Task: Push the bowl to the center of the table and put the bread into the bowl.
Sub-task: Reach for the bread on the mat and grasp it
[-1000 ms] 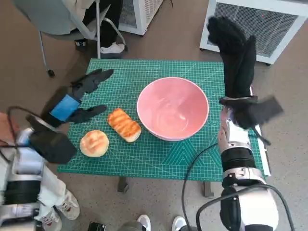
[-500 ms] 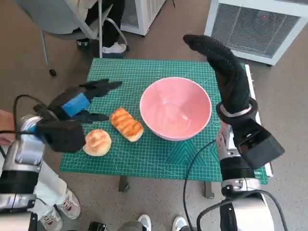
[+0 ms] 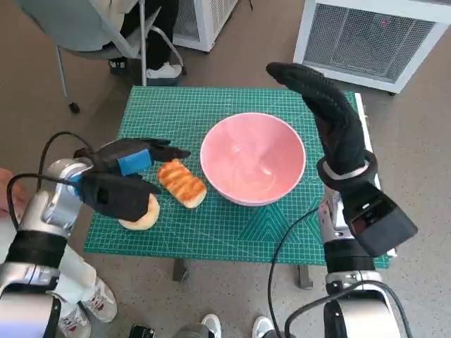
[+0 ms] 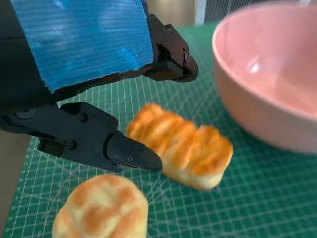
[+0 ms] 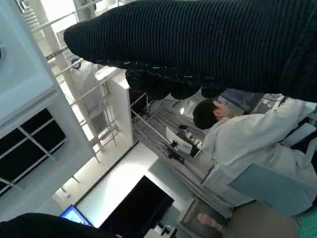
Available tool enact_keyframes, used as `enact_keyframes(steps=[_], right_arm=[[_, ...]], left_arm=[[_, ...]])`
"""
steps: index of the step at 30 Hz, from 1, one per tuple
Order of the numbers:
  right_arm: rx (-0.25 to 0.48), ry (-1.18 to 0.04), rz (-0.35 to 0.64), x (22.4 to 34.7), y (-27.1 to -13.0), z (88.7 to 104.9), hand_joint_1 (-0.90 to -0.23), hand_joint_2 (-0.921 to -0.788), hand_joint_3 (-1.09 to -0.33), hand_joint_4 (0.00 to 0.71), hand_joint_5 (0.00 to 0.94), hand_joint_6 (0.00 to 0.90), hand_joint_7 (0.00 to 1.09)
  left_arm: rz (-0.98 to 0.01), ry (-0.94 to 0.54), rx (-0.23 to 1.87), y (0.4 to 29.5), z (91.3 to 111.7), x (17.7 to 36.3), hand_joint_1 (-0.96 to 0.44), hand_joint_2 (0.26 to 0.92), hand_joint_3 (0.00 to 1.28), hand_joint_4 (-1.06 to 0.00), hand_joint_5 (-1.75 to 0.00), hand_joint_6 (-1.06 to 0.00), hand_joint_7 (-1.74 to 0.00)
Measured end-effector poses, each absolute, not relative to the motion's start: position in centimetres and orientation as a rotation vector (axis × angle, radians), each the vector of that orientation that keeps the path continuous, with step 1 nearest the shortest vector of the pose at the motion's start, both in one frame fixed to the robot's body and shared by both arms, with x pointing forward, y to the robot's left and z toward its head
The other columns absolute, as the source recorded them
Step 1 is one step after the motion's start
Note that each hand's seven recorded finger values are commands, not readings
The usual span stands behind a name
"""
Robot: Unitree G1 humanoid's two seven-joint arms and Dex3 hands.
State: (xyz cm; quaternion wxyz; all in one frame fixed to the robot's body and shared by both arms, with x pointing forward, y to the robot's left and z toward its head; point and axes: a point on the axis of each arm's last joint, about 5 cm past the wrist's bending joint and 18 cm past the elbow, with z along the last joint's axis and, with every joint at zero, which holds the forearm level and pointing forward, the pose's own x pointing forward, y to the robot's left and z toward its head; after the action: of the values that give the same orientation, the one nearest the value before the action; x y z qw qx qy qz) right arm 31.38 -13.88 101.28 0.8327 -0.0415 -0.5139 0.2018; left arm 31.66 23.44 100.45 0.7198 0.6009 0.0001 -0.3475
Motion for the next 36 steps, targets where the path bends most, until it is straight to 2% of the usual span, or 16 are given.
enact_keyframes(steps=[12,24,32,36], right_arm=[[-0.087,-1.076,0.420,31.3,-14.1,101.0,-0.608,-0.921,-0.771,0.322,0.037,-0.001,0.80],[-0.088,-1.064,0.413,31.2,-14.3,100.6,-0.584,-0.921,-0.773,0.316,0.039,-0.001,0.78],[-0.085,-1.060,0.412,31.2,-14.2,100.5,-0.576,-0.921,-0.786,0.313,0.042,-0.001,0.78],[-0.088,-1.058,0.413,31.1,-14.2,100.4,-0.576,-0.921,-0.793,0.312,0.043,-0.001,0.78]], left_arm=[[-0.813,0.060,1.345,22.5,98.6,32.2,-0.13,0.825,0.00,-0.29,0.00,-0.46,-0.04],[-0.806,0.068,1.380,21.6,97.9,32.7,-0.13,0.826,0.00,-0.31,-0.01,-0.47,-0.03],[-0.792,0.056,1.375,20.3,96.9,33.1,-0.12,0.870,0.02,-0.37,-0.03,-0.51,-0.05],[-0.783,0.056,1.370,20.1,96.6,33.3,-0.11,0.908,0.03,-0.46,-0.06,-0.58,-0.08]])
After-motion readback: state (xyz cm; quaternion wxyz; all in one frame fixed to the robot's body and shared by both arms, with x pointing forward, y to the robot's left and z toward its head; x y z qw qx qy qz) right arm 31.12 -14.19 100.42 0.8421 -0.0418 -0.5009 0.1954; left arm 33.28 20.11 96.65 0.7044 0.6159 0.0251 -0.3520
